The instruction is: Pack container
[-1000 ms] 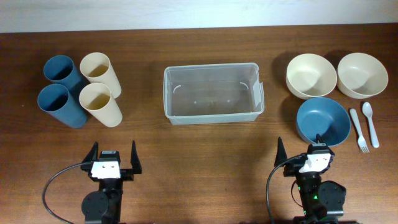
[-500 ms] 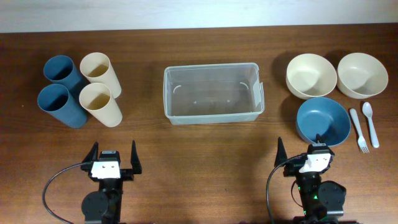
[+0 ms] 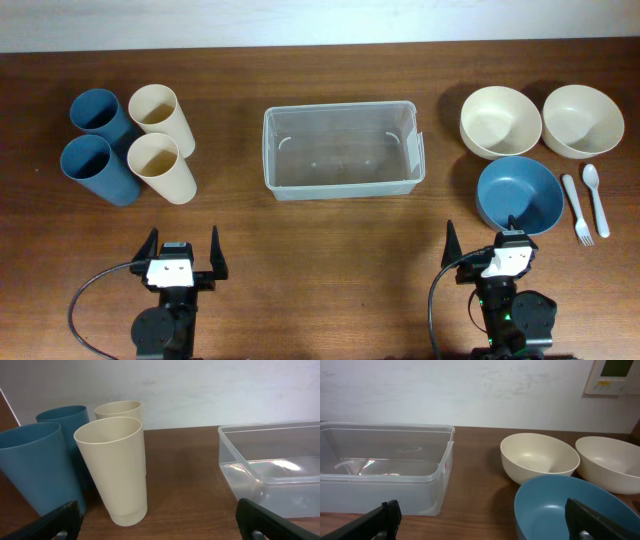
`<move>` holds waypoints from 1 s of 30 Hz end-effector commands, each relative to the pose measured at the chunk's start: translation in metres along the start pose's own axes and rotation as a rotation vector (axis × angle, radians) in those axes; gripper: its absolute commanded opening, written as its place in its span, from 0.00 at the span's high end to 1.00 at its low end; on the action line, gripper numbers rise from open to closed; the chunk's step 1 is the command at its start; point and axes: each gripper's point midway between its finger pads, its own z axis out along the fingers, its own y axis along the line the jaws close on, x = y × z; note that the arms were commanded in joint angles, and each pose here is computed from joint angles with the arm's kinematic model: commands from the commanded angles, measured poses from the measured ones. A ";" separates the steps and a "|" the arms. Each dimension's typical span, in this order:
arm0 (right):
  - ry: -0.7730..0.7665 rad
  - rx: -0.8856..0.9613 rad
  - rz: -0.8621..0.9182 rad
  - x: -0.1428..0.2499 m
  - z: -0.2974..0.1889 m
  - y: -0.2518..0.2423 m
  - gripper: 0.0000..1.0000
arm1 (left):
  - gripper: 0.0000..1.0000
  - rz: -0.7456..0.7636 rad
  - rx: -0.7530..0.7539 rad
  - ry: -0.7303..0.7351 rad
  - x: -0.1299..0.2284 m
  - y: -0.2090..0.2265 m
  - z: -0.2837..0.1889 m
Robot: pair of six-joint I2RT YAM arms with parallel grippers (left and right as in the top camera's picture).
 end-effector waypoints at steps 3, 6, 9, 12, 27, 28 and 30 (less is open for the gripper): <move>-0.007 -0.113 0.041 0.001 -0.001 0.019 0.01 | 0.00 0.012 0.008 -0.001 0.001 -0.001 0.000; -0.034 -0.181 0.038 -0.006 -0.003 0.030 0.01 | 0.00 0.012 0.008 -0.001 0.001 -0.001 0.000; -0.117 -0.267 0.045 -0.027 -0.008 0.044 0.01 | 0.00 0.012 0.008 -0.001 0.001 -0.001 0.000; -0.226 -0.316 0.018 -0.059 -0.017 0.052 0.01 | 0.01 0.012 0.008 -0.001 0.001 -0.001 0.000; -0.043 0.456 0.372 -0.136 -0.087 -0.076 0.01 | 0.01 0.012 0.008 -0.001 0.001 -0.001 0.000; -0.038 0.469 0.371 -0.138 -0.090 -0.077 0.01 | 0.00 0.012 0.008 -0.001 0.001 -0.001 0.000; -0.035 0.507 0.367 -0.140 -0.093 -0.083 0.01 | 0.01 0.012 0.008 -0.001 0.001 -0.001 0.000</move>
